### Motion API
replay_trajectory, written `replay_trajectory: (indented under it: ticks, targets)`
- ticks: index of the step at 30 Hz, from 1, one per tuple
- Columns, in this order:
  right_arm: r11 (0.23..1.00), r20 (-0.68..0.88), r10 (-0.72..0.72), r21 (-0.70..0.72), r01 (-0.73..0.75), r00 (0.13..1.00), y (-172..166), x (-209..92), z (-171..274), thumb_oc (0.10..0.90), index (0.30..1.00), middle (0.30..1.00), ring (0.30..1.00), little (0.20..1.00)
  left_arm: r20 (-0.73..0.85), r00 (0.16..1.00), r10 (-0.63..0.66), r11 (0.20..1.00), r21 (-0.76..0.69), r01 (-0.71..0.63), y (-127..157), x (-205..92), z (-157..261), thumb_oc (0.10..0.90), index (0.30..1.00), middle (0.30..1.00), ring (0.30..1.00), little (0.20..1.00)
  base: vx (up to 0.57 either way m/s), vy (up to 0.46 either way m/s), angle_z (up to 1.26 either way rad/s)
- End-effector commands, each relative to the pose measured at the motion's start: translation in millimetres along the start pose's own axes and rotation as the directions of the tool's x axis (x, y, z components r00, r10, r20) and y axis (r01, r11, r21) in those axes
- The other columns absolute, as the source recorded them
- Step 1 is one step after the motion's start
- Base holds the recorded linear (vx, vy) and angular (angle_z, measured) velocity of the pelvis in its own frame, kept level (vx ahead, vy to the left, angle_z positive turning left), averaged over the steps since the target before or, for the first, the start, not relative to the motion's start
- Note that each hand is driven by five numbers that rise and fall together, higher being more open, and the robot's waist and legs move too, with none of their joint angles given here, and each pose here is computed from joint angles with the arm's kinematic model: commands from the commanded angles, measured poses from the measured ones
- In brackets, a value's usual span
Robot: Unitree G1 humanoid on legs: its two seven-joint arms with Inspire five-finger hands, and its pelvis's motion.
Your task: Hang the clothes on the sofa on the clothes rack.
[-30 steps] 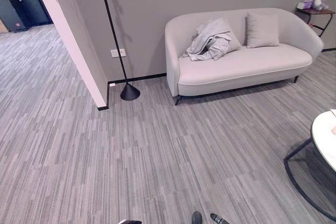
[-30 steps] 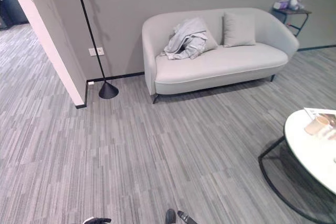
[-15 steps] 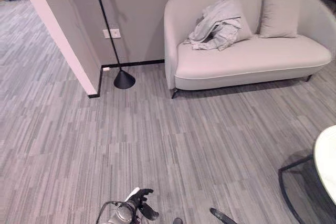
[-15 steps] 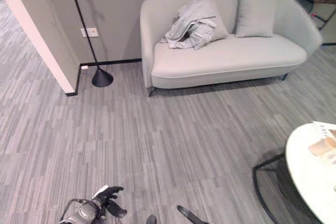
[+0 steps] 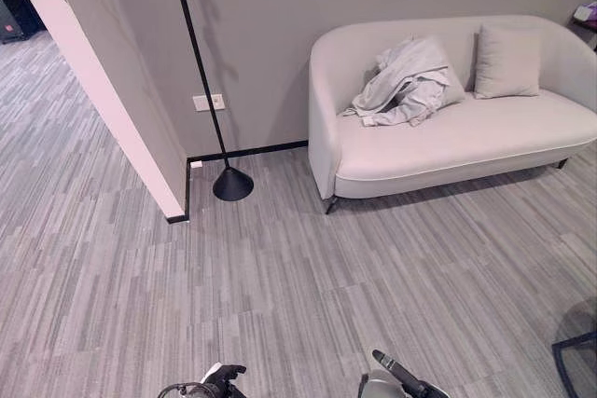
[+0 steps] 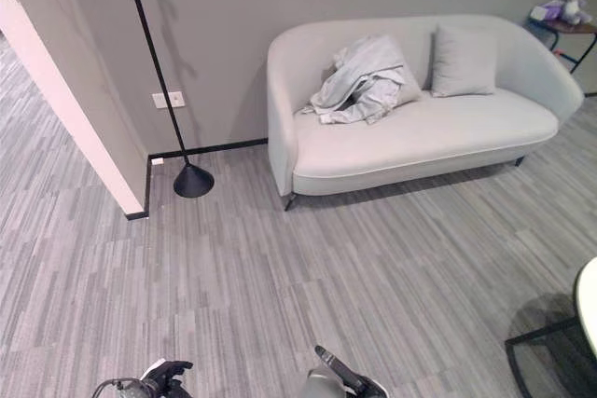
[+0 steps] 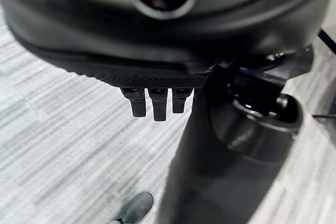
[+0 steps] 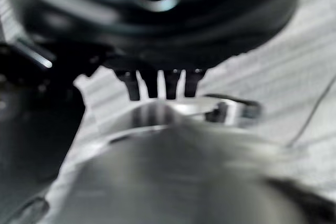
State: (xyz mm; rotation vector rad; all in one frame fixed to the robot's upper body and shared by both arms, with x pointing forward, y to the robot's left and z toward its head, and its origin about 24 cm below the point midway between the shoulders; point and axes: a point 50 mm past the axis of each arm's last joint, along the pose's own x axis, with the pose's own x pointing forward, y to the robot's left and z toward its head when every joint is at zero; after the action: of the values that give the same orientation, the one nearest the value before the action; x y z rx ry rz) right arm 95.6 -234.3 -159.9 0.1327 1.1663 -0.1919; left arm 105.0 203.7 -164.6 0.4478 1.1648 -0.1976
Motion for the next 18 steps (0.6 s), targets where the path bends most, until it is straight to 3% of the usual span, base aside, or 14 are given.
replay_trajectory:
  ticks: [1,4,9,13,18]
  targets:
    - [0.999,-0.085,-0.038,0.014,0.04,0.996,-10.9,-2.8,-15.4,0.8,0.9,0.9,0.9,0.9,0.055,0.998,-0.004,0.999,0.035,0.002,3.6,2.6,18.1,0.8,0.9,0.9,0.9,0.9,0.68,-0.373,-0.58]
    - [0.997,-0.112,-0.036,0.07,0.044,0.993,-12.9,-4.8,-24.4,0.8,0.9,0.9,0.9,0.9,0.107,0.991,-0.075,0.982,0.182,0.055,-10.4,3.7,33.3,0.8,0.9,0.9,0.9,0.9,0.77,-0.534,-0.09]
    - [0.997,-0.128,-0.06,-0.05,0.054,0.99,-20.3,-5.5,-20.8,0.8,0.9,0.9,0.9,0.9,0.07,0.997,-0.04,0.997,0.065,0.035,-10.0,3.2,23.9,0.8,0.9,0.9,0.9,0.9,0.5,-0.579,0.28]
    - [0.988,-0.086,-0.071,-0.145,0.058,0.994,-21.4,-4.2,-10.1,0.8,0.9,0.9,0.9,0.9,0.081,0.997,-0.021,0.998,0.062,0.016,-5.9,3.0,24.4,0.8,0.9,0.9,0.9,0.9,0.43,-0.576,-0.61]
    - [0.969,-0.113,-0.129,-0.225,0.101,0.985,-32.0,-6.5,-11.1,0.8,0.9,0.9,0.9,0.9,0.208,0.978,-0.018,0.997,0.075,0.003,-8.6,3.3,55.5,0.8,0.9,0.9,0.9,0.9,0.17,-0.157,-0.1]
